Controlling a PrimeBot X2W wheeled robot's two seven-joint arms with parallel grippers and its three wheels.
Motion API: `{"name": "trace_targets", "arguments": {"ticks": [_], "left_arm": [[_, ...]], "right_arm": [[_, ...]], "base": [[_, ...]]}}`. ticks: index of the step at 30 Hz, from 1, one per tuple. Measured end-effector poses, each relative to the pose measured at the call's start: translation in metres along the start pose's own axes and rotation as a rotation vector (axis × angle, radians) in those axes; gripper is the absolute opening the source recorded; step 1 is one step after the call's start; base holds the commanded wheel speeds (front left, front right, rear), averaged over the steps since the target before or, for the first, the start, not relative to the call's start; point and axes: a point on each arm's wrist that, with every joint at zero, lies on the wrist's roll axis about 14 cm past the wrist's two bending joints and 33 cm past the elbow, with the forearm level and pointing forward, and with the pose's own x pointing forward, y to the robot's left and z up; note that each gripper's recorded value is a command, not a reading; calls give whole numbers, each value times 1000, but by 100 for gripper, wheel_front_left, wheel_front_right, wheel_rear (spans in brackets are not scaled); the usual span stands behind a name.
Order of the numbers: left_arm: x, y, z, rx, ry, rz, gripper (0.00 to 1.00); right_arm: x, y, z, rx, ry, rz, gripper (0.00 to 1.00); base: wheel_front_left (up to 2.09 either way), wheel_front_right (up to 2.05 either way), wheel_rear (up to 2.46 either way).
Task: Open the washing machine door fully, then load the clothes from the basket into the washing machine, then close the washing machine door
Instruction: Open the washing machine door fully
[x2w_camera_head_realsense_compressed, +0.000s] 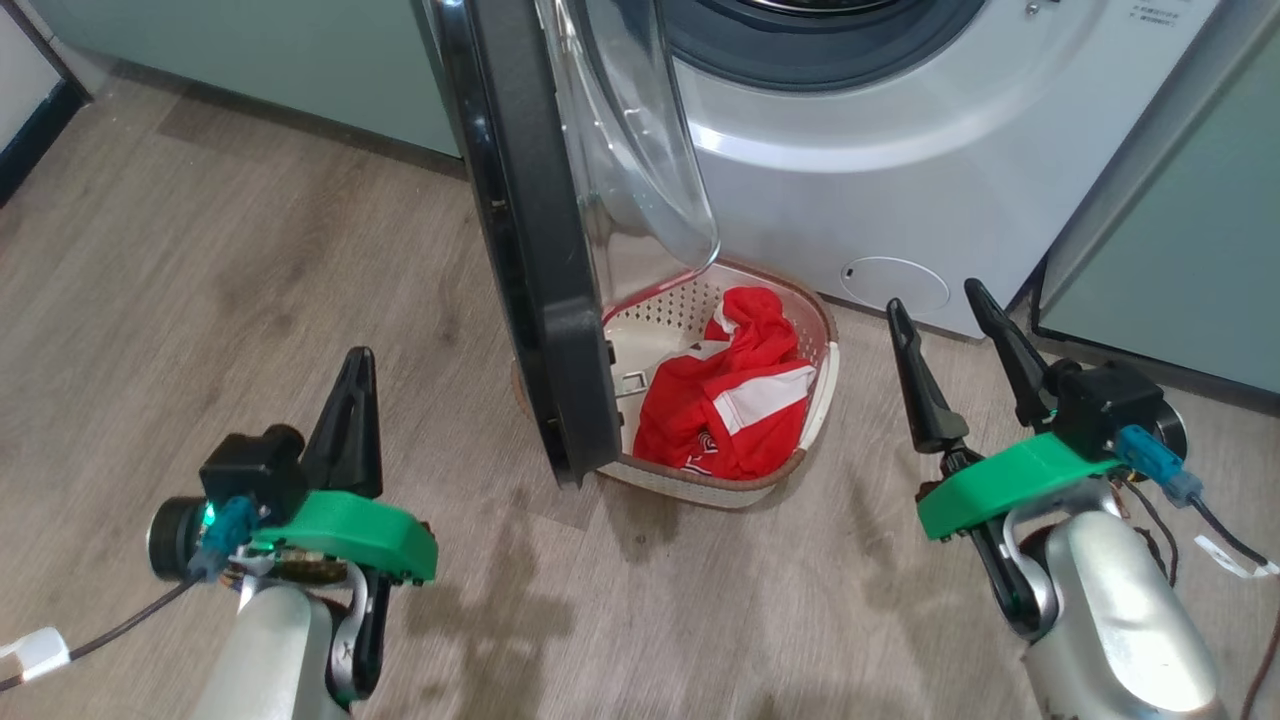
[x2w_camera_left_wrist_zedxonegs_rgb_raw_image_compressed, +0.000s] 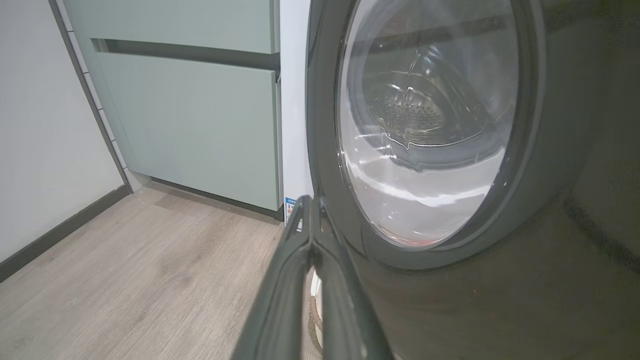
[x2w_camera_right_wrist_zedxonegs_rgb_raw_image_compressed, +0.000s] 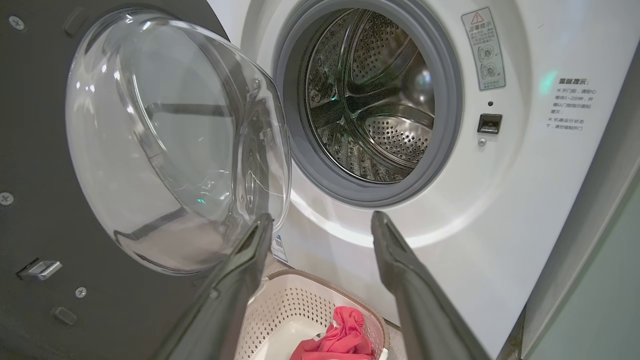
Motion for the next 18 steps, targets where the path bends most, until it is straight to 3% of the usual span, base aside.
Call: {"name": "trace_targets", "arguments": {"ticks": [10,18], "left_arm": [[3,5,25,12,-74,2,0],[18,0,146,41,-433,-29,0]], "right_arm": [[0,1,3,-3,-6,1,100],[0,5,11,-10,-24,6,100]], "base": [[0,0,0],[0,0,0]]}}
